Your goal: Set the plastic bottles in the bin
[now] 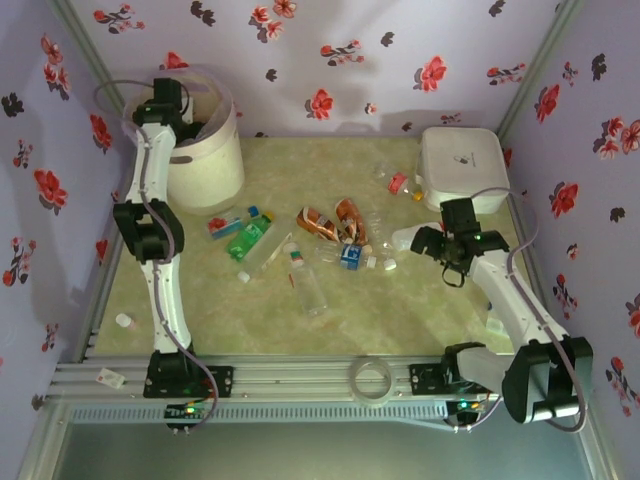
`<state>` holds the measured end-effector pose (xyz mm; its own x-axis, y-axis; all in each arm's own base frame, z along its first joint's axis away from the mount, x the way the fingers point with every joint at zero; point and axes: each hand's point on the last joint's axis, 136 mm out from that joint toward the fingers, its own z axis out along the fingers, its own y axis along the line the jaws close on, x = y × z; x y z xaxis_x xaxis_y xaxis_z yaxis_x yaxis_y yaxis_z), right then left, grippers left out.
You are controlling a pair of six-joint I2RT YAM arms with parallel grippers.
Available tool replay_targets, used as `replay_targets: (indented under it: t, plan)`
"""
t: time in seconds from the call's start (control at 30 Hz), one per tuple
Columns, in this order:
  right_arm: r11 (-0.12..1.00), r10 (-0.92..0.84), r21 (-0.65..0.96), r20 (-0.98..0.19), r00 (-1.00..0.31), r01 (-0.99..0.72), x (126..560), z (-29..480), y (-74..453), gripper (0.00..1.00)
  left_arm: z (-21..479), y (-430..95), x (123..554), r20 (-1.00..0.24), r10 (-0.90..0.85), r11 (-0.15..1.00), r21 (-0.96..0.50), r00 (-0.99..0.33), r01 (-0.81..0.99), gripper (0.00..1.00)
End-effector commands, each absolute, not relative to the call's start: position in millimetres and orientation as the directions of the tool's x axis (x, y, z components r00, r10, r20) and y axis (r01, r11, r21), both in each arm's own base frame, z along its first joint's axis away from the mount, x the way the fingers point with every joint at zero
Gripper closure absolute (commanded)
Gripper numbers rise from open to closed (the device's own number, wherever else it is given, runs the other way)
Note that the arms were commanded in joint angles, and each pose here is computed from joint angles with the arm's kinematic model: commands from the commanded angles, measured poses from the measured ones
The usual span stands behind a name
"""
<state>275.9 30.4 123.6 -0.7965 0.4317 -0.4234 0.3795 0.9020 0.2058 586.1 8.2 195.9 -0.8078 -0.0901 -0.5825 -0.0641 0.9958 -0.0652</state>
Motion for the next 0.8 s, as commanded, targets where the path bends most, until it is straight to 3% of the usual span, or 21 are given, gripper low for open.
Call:
replay_targets:
  t: [0.0, 0.37, 0.77]
  plan:
    - [0.81, 0.586, 0.313, -0.415, -0.696, 0.496, 292, 128, 28, 0.09, 281, 14, 570, -0.707, -0.061, 0.998, -0.029, -0.705, -0.058, 0.14]
    - [0.616, 0.783, 0.51, -0.317, -0.535, 0.6, 349, 102, 40, 0.16, 395, 16, 525, -0.859, -0.057, 0.997, -0.023, -0.509, -0.073, 0.12]
    - [0.584, 0.804, 0.476, -0.225, -0.55, 0.658, 378, 44, 56, 0.15, 436, -38, 422, -0.933, -0.103, 0.994, -0.105, -0.345, -0.013, 0.11]
